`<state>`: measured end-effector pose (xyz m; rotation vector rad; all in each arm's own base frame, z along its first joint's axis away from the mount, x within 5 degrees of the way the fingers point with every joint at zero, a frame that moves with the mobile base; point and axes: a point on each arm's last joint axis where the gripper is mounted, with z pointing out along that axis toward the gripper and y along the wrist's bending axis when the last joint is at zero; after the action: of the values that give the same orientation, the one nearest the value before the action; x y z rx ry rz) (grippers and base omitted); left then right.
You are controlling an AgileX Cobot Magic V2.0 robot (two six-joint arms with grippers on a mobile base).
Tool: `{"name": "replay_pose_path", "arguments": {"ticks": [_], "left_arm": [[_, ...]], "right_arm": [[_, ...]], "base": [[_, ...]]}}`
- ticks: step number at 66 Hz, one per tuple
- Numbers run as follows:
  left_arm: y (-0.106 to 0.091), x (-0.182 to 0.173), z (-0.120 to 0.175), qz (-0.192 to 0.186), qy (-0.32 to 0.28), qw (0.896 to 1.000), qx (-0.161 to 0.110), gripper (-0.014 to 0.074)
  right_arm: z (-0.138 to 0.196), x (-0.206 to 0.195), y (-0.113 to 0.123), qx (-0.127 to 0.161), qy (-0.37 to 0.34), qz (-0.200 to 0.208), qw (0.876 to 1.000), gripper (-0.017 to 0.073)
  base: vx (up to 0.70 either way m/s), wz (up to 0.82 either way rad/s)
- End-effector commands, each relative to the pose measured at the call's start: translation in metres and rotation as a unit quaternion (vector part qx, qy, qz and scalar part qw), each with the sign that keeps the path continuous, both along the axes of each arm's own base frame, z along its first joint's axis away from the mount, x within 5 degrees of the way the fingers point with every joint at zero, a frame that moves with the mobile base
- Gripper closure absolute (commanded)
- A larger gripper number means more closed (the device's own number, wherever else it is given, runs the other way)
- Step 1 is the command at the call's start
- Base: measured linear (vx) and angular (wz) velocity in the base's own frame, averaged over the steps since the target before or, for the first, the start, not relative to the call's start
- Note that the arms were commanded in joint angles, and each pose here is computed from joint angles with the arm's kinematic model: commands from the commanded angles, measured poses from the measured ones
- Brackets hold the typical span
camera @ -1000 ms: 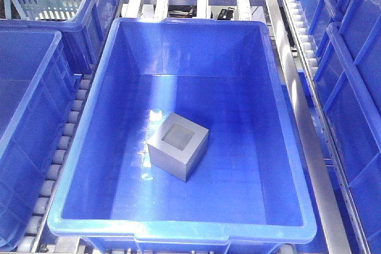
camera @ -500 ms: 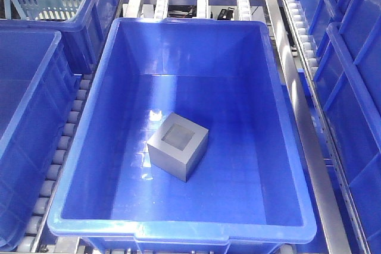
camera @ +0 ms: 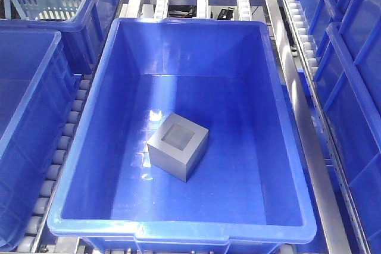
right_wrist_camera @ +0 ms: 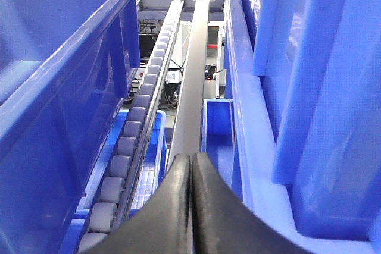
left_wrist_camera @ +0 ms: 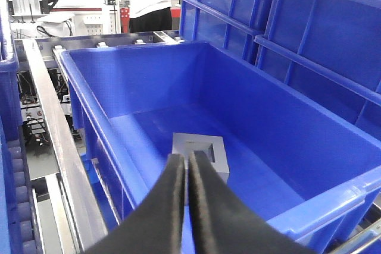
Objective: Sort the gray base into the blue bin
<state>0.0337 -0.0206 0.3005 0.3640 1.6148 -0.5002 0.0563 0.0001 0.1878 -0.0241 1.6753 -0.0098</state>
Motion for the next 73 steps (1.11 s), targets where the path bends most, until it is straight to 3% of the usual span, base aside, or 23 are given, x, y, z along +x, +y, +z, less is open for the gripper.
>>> {"name": "replay_pose_path", "arguments": {"ticks": [1,7,12,21,31,42,56,73], "left_arm": [[0.000,-0.001,0.014,-0.003,-0.032,0.999,-0.028,0.0601],[-0.001,0.001,0.009,-0.001,-0.029,0.999,-0.024,0.0601],[0.000,0.004,0.005,0.022,-0.028,0.999,-0.019,0.0601],[0.006,0.010,-0.017,0.116,-0.009,0.993,-0.008,0.0601],[0.015,0.016,-0.043,0.219,0.007,0.976,-0.002,0.0601],[0.022,0.020,-0.071,0.285,0.003,0.958,-0.003,0.0601],[0.024,0.023,-0.109,0.296,-0.040,0.954,-0.009,0.0601],[0.022,0.023,-0.112,0.287,-0.024,0.958,-0.003,0.0599]], "right_arm": [[0.003,0.000,0.000,-0.005,-0.036,0.000,0.999,0.0568],[0.003,0.000,0.000,-0.005,-0.036,0.000,0.999,0.0568],[0.003,0.000,0.000,-0.005,-0.036,0.000,0.999,0.0568],[0.003,0.000,0.000,-0.005,-0.036,0.000,0.999,0.0568],[0.003,0.000,0.000,-0.005,-0.036,0.000,0.999,0.0568],[0.003,0.000,0.000,-0.005,-0.036,0.000,0.999,0.0568],[0.003,0.000,0.000,-0.005,-0.036,0.000,0.999,0.0568],[0.003,0.000,0.000,-0.005,-0.036,0.000,0.999,0.0568]], "base": [[0.00,0.00],[0.00,0.00],[0.00,0.00],[0.00,0.00],[0.00,0.00],[0.00,0.00],[0.00,0.00],[0.00,0.00]]}}
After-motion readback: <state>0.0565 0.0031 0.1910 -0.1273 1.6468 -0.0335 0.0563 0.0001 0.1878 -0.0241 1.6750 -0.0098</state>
